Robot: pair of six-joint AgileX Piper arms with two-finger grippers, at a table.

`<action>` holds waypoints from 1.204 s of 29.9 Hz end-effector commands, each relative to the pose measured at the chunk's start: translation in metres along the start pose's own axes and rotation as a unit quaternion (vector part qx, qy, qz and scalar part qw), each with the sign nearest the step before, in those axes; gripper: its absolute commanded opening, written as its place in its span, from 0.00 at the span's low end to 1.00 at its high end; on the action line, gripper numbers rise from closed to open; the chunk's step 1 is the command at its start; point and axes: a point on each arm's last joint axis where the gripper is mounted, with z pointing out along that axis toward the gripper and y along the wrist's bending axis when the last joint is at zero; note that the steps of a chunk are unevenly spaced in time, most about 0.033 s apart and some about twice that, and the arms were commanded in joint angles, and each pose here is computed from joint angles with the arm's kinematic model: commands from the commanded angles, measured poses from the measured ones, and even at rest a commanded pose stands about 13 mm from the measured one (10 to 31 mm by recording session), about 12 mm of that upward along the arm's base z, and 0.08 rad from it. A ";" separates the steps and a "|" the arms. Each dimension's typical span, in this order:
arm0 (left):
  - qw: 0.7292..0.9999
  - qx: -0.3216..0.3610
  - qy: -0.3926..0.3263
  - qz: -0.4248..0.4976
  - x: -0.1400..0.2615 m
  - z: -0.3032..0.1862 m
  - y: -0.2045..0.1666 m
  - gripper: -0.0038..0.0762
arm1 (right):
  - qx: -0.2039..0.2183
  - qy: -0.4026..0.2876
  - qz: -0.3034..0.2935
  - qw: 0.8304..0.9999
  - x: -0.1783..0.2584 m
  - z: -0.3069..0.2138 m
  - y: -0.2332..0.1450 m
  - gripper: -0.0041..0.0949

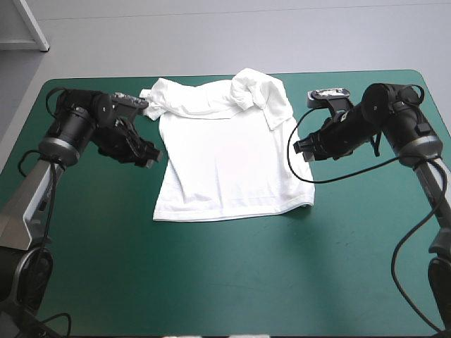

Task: Fold the cloth

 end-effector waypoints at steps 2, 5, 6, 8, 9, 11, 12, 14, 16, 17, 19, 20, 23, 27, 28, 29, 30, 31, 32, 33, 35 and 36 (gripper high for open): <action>1.000 0.027 0.005 0.004 0.019 0.018 -0.018 0.66 | 0.009 -0.032 -0.013 0.999 0.015 -0.020 0.004 0.45; 0.999 0.028 -0.004 0.016 0.023 0.036 -0.029 0.66 | 0.016 -0.015 -0.012 1.000 0.024 -0.015 0.001 0.45; 0.999 0.028 -0.010 0.021 0.024 0.042 -0.033 0.66 | 0.017 -0.011 -0.011 1.000 0.027 -0.013 0.001 0.45; 0.999 0.028 -0.025 0.025 0.025 0.052 -0.039 0.66 | 0.022 0.001 -0.013 1.000 0.033 -0.010 -0.001 0.45; 0.999 0.028 -0.032 0.027 0.025 0.055 -0.042 0.66 | 0.023 0.007 -0.011 1.000 0.037 -0.007 -0.002 0.45; 0.999 0.026 -0.039 0.020 0.027 0.062 -0.044 0.65 | 0.022 0.017 -0.009 1.000 0.043 -0.004 -0.002 0.45; 0.999 0.026 -0.036 0.018 0.027 0.067 -0.044 0.65 | 0.022 0.021 -0.008 1.000 0.046 -0.003 -0.003 0.45; 0.999 0.026 -0.023 0.013 0.028 0.074 -0.044 0.65 | 0.023 0.028 -0.007 0.999 0.052 -0.001 -0.003 0.45; 1.000 0.028 -0.008 0.012 0.029 0.081 -0.044 0.65 | 0.023 0.032 -0.006 0.999 0.057 -0.001 -0.003 0.45; 1.000 0.028 -0.002 0.011 0.029 0.084 -0.044 0.65 | 0.023 0.034 -0.005 0.999 0.059 0.000 -0.003 0.45; 0.999 0.032 0.010 0.009 0.029 0.090 -0.044 0.65 | 0.023 0.033 -0.006 0.999 0.062 -0.002 -0.002 0.45; 0.999 0.036 0.016 0.007 0.030 0.093 -0.045 0.65 | 0.025 0.030 -0.006 0.999 0.063 -0.004 -0.002 0.45; 0.998 0.052 0.032 0.009 0.031 0.099 -0.052 0.62 | 0.032 0.024 -0.011 0.999 0.065 -0.007 -0.002 0.45; 0.998 0.054 0.036 0.016 0.031 0.102 -0.060 0.44 | 0.036 0.016 -0.012 0.999 0.065 -0.008 -0.002 0.45; 0.998 0.055 0.036 0.016 0.031 0.102 -0.061 0.37 | 0.036 0.015 -0.012 0.999 0.064 -0.008 -0.002 0.45; 0.998 0.055 0.037 0.017 0.031 0.102 -0.061 0.30 | 0.036 0.014 -0.012 0.999 0.064 -0.008 -0.003 0.45; 0.998 0.054 0.036 0.019 0.032 0.103 -0.062 0.23 | 0.036 0.011 -0.013 0.999 0.064 -0.008 -0.003 0.45; 0.998 0.053 0.037 0.020 0.032 0.103 -0.062 0.17 | 0.037 0.009 -0.013 0.999 0.063 -0.008 -0.003 0.45; 0.998 0.052 0.037 0.020 0.034 0.105 -0.061 0.11 | 0.038 0.009 -0.013 0.999 0.063 -0.008 -0.003 0.45; 0.998 0.051 0.037 0.020 0.036 0.108 -0.061 0.07 | 0.040 0.009 -0.014 0.999 0.063 -0.008 -0.003 0.45; 0.998 0.046 0.036 0.022 0.040 0.112 -0.060 0.07 | 0.042 0.006 -0.015 0.999 0.063 -0.008 -0.004 0.45; 0.998 0.039 0.038 0.028 0.042 0.115 -0.059 0.07 | 0.043 0.002 -0.015 0.999 0.062 -0.008 -0.004 0.45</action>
